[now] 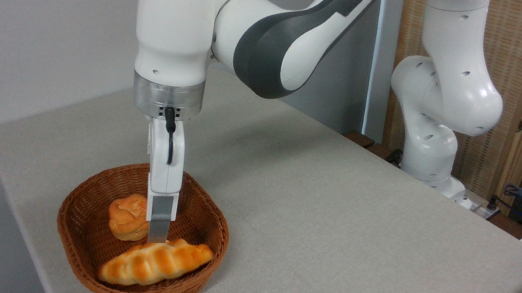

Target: Put bread into the basket

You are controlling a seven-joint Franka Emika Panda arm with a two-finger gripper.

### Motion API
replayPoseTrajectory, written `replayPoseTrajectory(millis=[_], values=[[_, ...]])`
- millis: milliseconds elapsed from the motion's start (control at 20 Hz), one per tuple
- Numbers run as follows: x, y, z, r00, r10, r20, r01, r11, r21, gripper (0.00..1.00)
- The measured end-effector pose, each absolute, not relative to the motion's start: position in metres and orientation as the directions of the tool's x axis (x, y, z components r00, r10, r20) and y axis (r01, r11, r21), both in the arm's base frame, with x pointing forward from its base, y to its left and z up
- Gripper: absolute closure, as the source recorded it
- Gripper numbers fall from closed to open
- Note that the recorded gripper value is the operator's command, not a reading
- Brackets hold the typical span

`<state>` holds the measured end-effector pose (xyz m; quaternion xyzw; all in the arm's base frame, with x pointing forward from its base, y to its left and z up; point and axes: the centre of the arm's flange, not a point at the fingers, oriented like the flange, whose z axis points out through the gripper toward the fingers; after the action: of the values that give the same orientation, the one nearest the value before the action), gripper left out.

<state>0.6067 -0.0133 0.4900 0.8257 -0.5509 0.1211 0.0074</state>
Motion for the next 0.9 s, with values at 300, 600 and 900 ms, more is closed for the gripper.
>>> replayPoseTrajectory(millis=[300, 600, 900], values=[[0.601, -0.02, 0.515, 0.537, -0.808, 0.242, -0.82, -0.568, -0.078, 0.0], [0.553, -0.025, 0.557, 0.655, -0.751, 0.083, -0.754, -0.657, -0.003, 0.0], [0.532, -0.048, 0.58, 0.692, -0.722, -0.025, -0.722, -0.692, 0.008, 0.0]])
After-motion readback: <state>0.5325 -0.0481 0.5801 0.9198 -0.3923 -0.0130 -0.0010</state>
